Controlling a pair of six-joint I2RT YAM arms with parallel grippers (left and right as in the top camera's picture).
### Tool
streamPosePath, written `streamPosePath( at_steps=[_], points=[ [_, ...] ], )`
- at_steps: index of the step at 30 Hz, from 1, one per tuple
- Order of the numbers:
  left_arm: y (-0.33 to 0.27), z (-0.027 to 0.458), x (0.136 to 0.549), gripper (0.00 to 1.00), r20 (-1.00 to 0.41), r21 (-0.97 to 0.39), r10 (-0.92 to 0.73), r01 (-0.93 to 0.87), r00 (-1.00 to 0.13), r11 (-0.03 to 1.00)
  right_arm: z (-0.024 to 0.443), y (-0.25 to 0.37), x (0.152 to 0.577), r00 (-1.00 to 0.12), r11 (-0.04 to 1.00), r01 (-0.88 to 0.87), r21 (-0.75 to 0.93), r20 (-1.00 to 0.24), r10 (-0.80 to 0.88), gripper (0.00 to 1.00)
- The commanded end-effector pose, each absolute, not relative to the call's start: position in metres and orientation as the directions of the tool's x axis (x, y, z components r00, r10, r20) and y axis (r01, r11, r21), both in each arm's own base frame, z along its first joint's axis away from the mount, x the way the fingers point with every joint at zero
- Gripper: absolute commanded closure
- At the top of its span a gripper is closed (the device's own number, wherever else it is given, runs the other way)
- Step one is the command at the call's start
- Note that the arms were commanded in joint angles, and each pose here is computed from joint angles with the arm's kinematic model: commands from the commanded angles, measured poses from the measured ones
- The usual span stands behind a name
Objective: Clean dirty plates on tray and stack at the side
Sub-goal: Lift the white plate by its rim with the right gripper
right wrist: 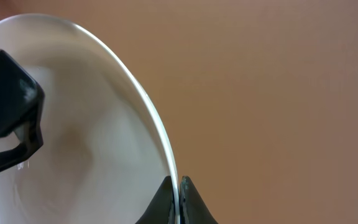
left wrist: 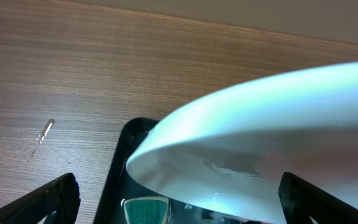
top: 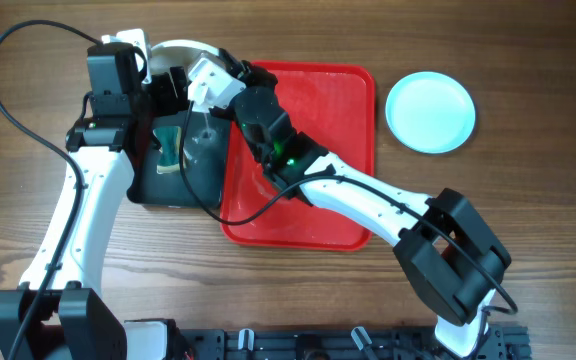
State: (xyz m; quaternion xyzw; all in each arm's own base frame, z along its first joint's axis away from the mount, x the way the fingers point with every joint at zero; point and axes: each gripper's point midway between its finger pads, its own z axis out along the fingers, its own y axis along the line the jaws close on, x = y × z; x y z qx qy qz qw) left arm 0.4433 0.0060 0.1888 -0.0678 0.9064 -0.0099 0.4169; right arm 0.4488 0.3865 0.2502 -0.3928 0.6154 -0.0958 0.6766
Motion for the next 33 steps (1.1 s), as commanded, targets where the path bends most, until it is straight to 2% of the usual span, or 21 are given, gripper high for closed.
streamPosePath(
  at_steps=[1,3,9,17,20,24,28,33],
  points=[
    [0.01,0.188,0.445,0.0,-0.754,-0.072,-0.138,-0.128,-0.642,0.989,0.266,0.388,0.449,0.288,0.618,-0.285,-0.733,-0.68,-0.674,0.96],
    [0.01,0.188,0.445,0.0,-0.754,-0.072,-0.138,-0.128,-0.642,0.989,0.27,0.39,0.448,0.311,0.595,-0.265,-0.758,-0.652,-0.692,0.96],
    [0.01,0.188,0.445,0.0,-0.754,-0.072,-0.138,-0.128,-0.642,0.989,0.268,0.391,0.447,0.302,0.606,-0.278,-0.745,-0.667,-0.681,0.96],
    [0.01,0.188,0.445,0.0,-0.754,-0.072,-0.138,-0.128,-0.642,0.989,0.256,0.39,0.447,0.196,0.736,-0.362,-0.573,-0.818,-0.541,0.96],
    [0.01,0.188,0.445,0.0,-0.754,-0.072,-0.138,-0.128,-0.642,0.989,0.237,0.383,0.451,0.077,0.794,-0.405,-0.453,-0.882,-0.464,0.96],
    [0.01,0.188,0.445,0.0,-0.754,-0.072,-0.138,-0.128,-0.642,0.989,0.206,0.362,0.46,-0.146,0.889,-0.397,-0.229,-0.94,-0.308,0.96],
    [0.01,0.188,0.445,0.0,-0.754,-0.072,-0.138,-0.128,-0.642,0.989,0.171,0.345,0.463,-0.326,0.906,-0.417,-0.079,-0.917,-0.23,0.96],
    [0.01,0.188,0.445,0.0,-0.754,-0.072,-0.138,-0.128,-0.642,0.989,0.141,0.321,0.466,-0.492,0.916,-0.398,0.05,-0.854,-0.167,0.96]
  ],
)
